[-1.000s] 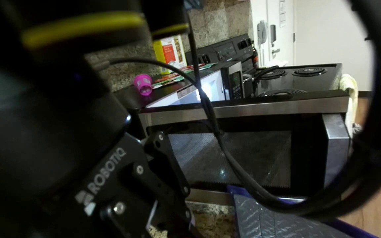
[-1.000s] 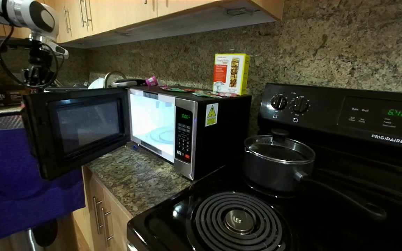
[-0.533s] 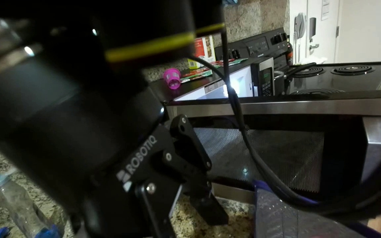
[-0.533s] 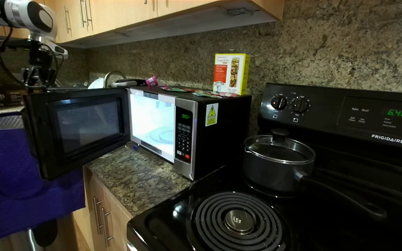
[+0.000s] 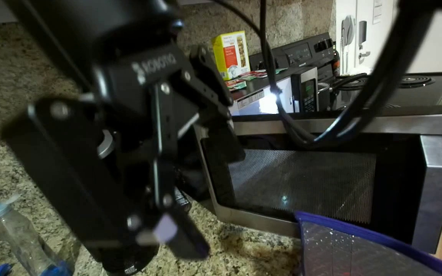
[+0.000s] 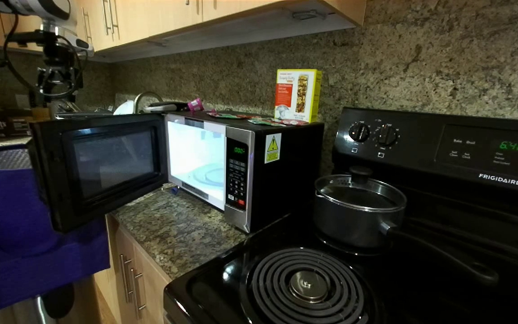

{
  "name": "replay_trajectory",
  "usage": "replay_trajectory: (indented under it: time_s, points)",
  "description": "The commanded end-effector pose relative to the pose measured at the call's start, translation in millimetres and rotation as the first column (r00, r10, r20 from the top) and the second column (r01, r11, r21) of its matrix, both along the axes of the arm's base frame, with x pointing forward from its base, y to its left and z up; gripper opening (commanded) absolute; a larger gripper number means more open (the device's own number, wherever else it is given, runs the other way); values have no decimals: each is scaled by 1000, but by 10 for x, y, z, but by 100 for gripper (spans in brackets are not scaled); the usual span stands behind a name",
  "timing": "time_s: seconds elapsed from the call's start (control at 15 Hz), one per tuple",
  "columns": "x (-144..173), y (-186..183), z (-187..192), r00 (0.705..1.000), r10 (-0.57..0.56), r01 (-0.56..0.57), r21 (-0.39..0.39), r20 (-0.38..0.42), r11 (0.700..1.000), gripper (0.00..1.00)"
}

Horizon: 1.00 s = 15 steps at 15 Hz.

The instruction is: Put the bottle inside the blue bag

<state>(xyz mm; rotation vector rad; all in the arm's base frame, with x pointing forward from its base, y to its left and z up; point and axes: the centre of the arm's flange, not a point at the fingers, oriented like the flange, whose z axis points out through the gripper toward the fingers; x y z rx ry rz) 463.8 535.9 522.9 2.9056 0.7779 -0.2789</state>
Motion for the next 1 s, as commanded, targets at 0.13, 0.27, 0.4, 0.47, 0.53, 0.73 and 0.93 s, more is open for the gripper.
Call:
replay_trajectory:
  time_s: [0.13, 0.27, 0.4, 0.47, 0.53, 0.73, 0.93]
  points:
    - [-191, -924, 759, 995, -70, 67, 40, 70, 997, 100]
    - [-218, -1203, 1079, 990, -113, 103, 103, 90, 989, 100]
    - [-219, -1491, 1359, 983, -164, 150, 144, 85, 978, 100]
    - [-252, -1628, 1474, 977, -197, 180, 163, 88, 970, 100]
    - [-257, -1784, 1585, 971, -221, 204, 172, 86, 964, 100]
    - [-352, -2165, 1814, 936, -344, 323, 214, 69, 922, 100]
    - [-395, -2493, 1999, 890, -452, 429, 221, 64, 876, 100]
